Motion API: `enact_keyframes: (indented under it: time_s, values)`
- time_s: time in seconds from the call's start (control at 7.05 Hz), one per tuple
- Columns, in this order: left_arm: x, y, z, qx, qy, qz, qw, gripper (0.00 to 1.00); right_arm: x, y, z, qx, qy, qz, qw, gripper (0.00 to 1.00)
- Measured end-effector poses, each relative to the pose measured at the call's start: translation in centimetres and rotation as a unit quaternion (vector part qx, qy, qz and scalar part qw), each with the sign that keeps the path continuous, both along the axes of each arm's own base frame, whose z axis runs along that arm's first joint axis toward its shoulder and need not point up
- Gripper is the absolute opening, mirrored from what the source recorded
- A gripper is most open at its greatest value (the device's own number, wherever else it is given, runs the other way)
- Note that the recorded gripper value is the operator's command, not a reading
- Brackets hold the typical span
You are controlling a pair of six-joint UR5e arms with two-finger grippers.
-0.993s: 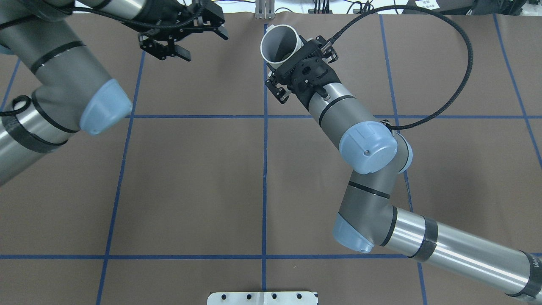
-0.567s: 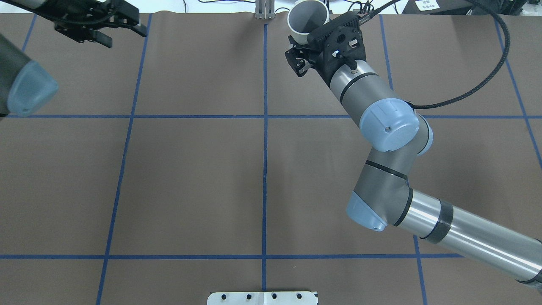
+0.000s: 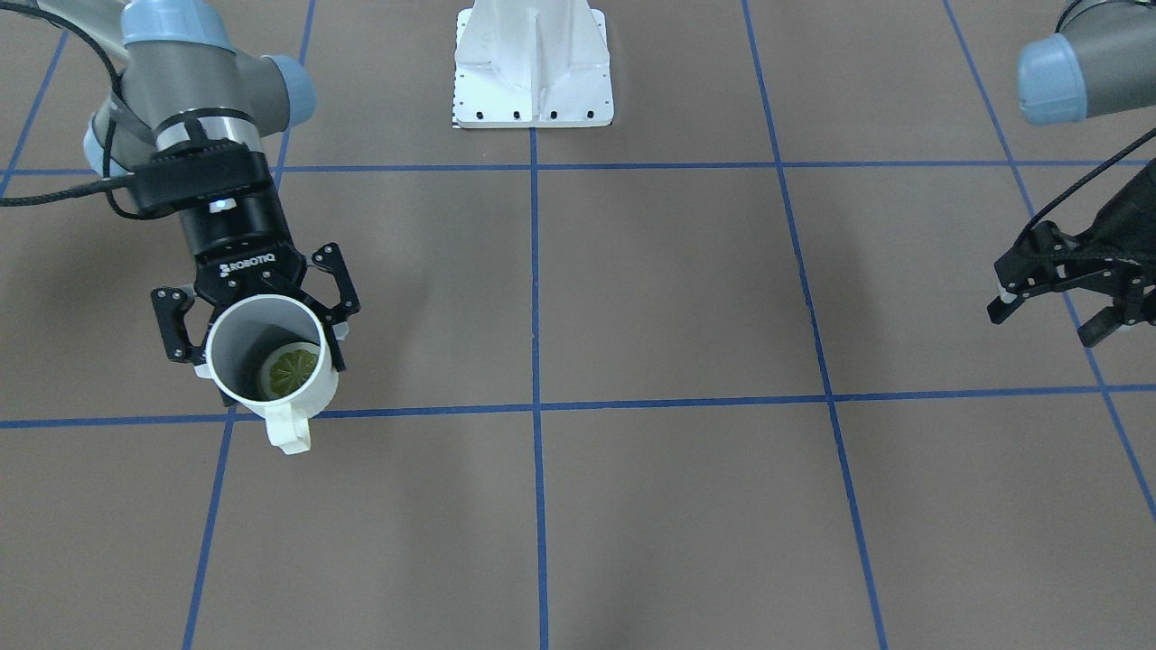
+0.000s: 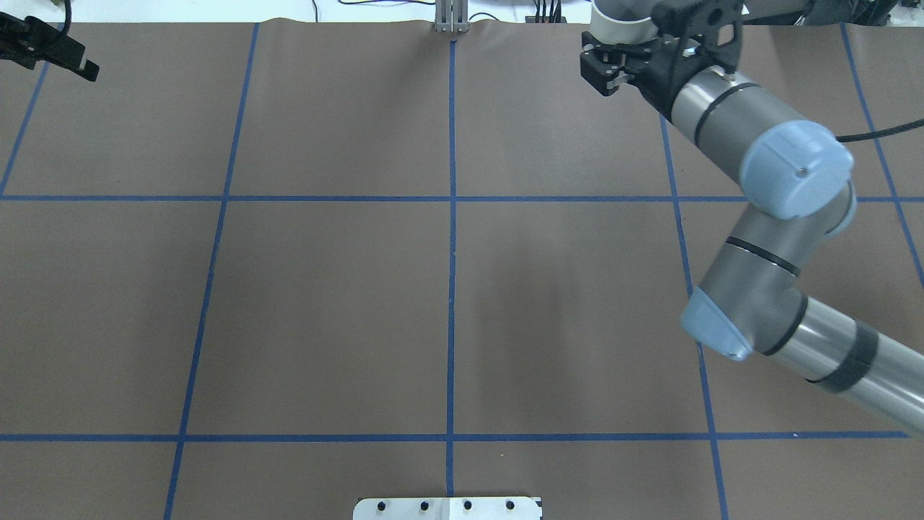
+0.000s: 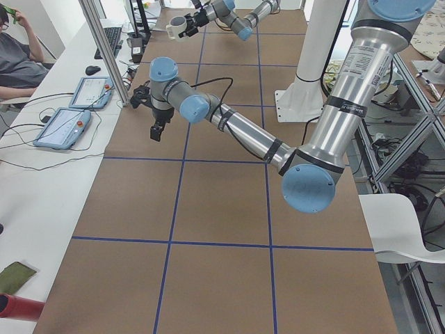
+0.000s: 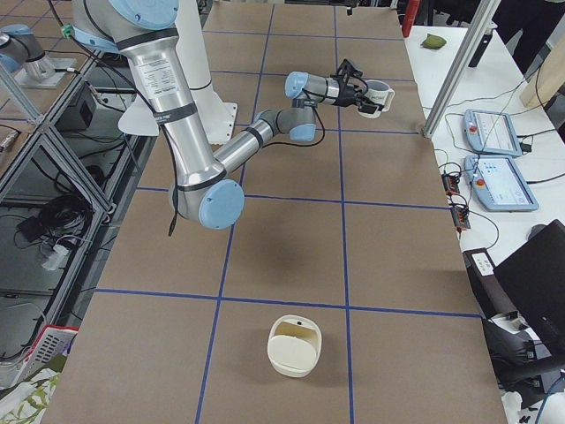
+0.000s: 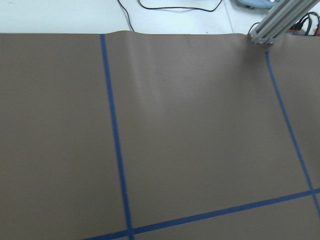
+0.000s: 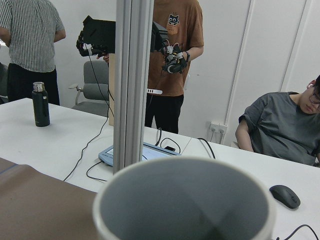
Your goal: Left arm hands cup to right arm to dump lemon
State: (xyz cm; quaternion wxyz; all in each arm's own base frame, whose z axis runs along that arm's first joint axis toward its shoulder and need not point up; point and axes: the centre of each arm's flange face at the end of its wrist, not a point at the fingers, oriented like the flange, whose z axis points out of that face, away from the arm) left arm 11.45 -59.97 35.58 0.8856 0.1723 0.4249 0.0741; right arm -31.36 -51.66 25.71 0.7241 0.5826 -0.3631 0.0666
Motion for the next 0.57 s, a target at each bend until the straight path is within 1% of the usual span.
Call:
enact_keyframes:
  time_s: [0.14,0.28,0.43,0.57]
  values:
    - [-0.2,0.0,0.3,0.001,-0.005,0.005,1.0000,1.00,2.8,1.9,1.9,-0.011,-0.007,0.000,0.9999,0.48]
    - [-0.1,0.1,0.4,0.001,-0.007,0.006,1.0000,1.00,5.3,4.0,3.8,-0.022,-0.005,0.001,0.9998,0.48]
    - [0.0,0.1,0.3,0.001,-0.007,0.007,0.9999,1.00,7.8,6.2,6.2,-0.034,0.004,0.002,0.9994,0.48]
    - [0.0,0.1,0.2,0.001,-0.006,0.008,0.9999,1.00,10.0,8.4,9.1,-0.039,0.010,0.002,0.9992,0.48]
